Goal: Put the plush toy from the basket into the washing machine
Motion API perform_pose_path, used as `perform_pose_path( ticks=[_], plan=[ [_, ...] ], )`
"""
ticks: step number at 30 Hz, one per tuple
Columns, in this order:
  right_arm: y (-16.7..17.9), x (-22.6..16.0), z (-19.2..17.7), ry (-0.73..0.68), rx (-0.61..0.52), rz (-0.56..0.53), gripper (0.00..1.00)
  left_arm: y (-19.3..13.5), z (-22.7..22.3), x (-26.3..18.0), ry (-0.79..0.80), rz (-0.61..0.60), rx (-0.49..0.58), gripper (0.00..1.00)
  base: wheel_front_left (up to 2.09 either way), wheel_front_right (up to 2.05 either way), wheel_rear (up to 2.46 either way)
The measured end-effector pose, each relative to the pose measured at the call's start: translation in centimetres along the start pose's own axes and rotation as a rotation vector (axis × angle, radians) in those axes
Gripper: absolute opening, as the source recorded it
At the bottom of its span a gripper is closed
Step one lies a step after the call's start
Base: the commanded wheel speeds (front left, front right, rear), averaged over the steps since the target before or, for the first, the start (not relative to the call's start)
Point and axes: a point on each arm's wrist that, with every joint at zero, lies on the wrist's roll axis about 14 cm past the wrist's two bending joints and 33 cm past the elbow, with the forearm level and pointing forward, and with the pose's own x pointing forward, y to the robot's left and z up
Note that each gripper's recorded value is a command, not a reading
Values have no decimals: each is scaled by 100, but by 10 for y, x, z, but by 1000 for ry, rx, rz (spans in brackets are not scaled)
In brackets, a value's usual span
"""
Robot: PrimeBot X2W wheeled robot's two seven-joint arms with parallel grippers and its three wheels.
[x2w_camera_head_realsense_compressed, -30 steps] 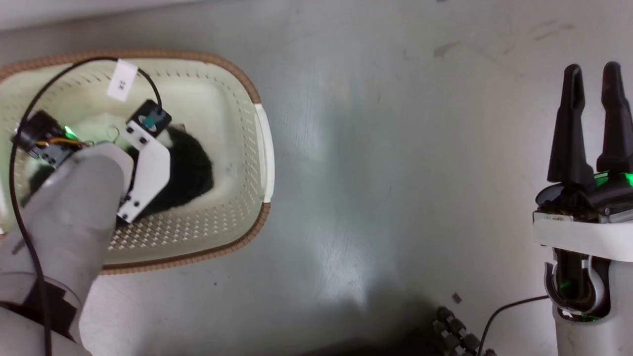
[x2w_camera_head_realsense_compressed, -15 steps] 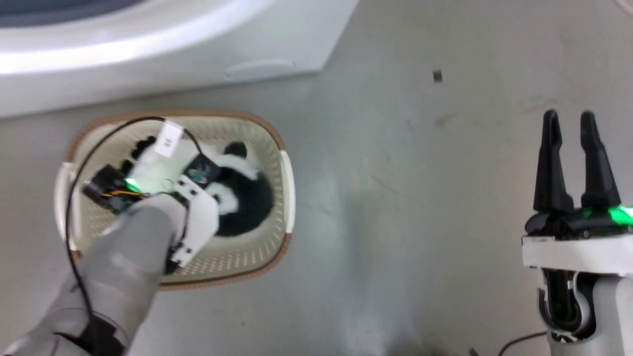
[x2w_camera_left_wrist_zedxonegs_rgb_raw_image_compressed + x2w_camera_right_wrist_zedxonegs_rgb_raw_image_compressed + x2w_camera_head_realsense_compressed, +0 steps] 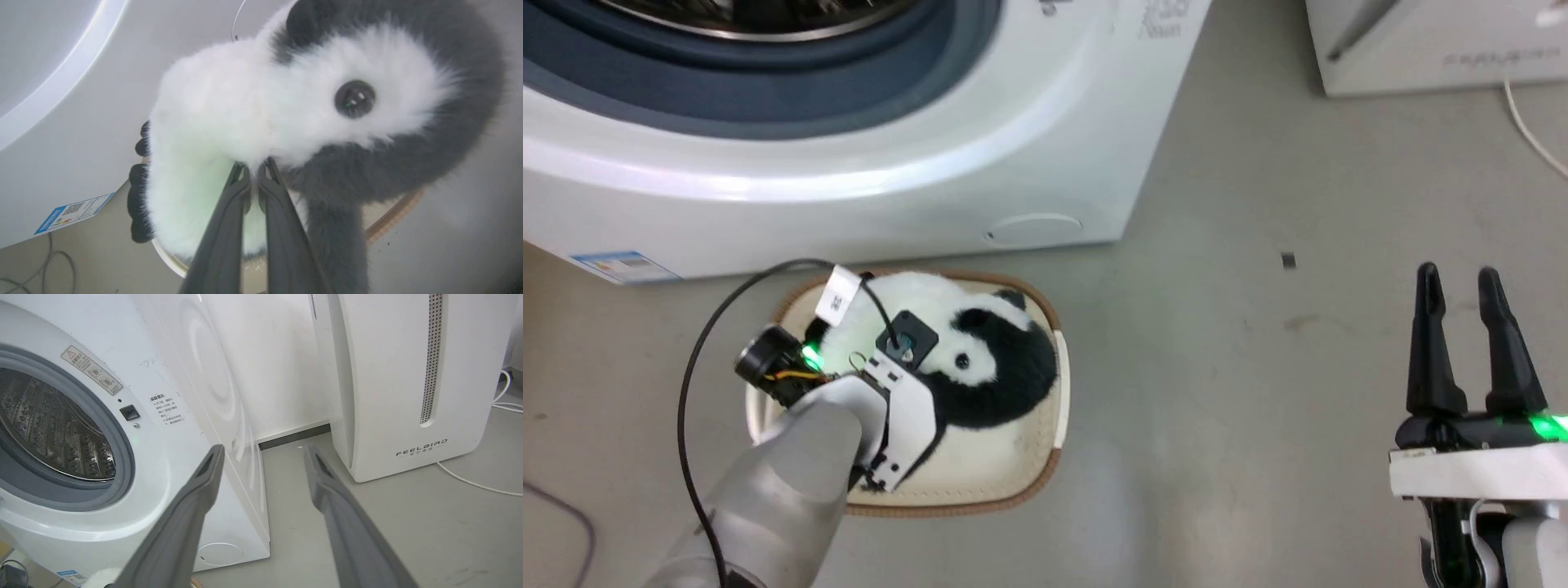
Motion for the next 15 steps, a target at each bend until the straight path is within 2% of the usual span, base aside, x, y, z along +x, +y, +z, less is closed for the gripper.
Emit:
perform_pose_path(
  ticks=[15],
  plan=[
    [29, -32, 38, -77, 33, 80, 100, 24, 42, -87, -299, 225, -152, 0, 0, 0, 0]
  ],
)
